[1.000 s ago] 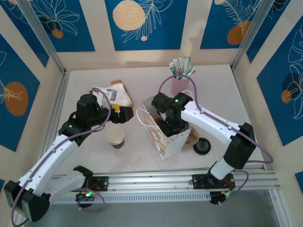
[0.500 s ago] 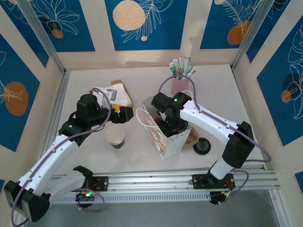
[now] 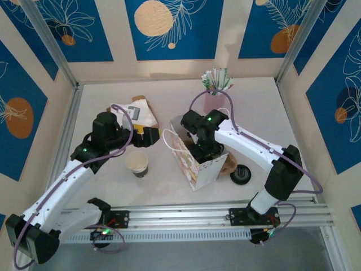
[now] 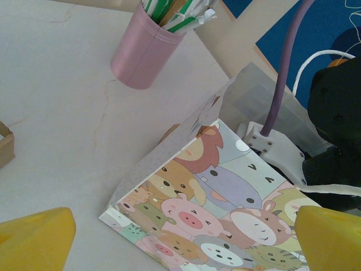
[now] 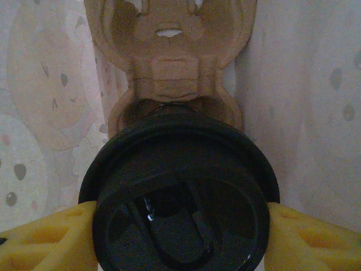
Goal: Pack the takeout coffee
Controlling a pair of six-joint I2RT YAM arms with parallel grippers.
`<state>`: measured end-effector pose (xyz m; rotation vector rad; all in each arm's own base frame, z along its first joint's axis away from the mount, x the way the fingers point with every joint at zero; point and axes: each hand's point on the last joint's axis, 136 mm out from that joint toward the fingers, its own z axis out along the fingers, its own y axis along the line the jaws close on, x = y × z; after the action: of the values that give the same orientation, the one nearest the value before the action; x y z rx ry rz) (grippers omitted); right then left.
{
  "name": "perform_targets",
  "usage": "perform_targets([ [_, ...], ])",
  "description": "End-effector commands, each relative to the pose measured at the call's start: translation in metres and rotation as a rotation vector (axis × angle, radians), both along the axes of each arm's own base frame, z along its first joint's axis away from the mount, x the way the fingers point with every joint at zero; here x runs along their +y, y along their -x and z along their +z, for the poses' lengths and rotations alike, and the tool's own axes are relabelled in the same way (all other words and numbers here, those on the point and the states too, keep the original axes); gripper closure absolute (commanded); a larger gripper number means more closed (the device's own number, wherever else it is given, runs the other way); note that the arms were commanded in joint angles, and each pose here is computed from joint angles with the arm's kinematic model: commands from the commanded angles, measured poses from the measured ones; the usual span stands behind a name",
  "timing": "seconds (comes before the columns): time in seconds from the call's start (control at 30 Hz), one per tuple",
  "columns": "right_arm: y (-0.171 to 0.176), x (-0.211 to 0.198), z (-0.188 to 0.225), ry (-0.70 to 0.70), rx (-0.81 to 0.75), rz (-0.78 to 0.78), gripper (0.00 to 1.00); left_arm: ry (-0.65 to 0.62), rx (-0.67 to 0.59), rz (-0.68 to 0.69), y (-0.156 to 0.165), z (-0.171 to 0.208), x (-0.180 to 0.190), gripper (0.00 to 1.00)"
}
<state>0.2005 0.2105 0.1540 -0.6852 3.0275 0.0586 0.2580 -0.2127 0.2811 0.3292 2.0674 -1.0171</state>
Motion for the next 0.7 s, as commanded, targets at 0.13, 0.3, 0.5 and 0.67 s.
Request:
perform_targets([
  [0.13, 0.0057, -0.0021, -0.0067, 0.006, 0.05, 0.006, 0.42, 0.013, -0.054, -0.031, -0.0002, 0.012, -0.0073, 0.0],
  [0.3, 0.005, -0.0016, -0.0083, 0.005, 0.052, 0.007, 0.42, 0.01, -0.052, -0.033, -0.0007, 0.0112, -0.008, 0.0],
  [0.5, 0.0039, -0.0014, -0.0112, 0.004, 0.059, 0.006, 0.42, 0.008, -0.053, -0.033, -0.0011, 0.0117, -0.0081, 0.0],
  [0.67, 0.0034, -0.0007, -0.0125, 0.003, 0.063, 0.008, 0.42, 0.006, -0.052, -0.035, -0.0016, 0.0112, -0.0086, 0.0],
])
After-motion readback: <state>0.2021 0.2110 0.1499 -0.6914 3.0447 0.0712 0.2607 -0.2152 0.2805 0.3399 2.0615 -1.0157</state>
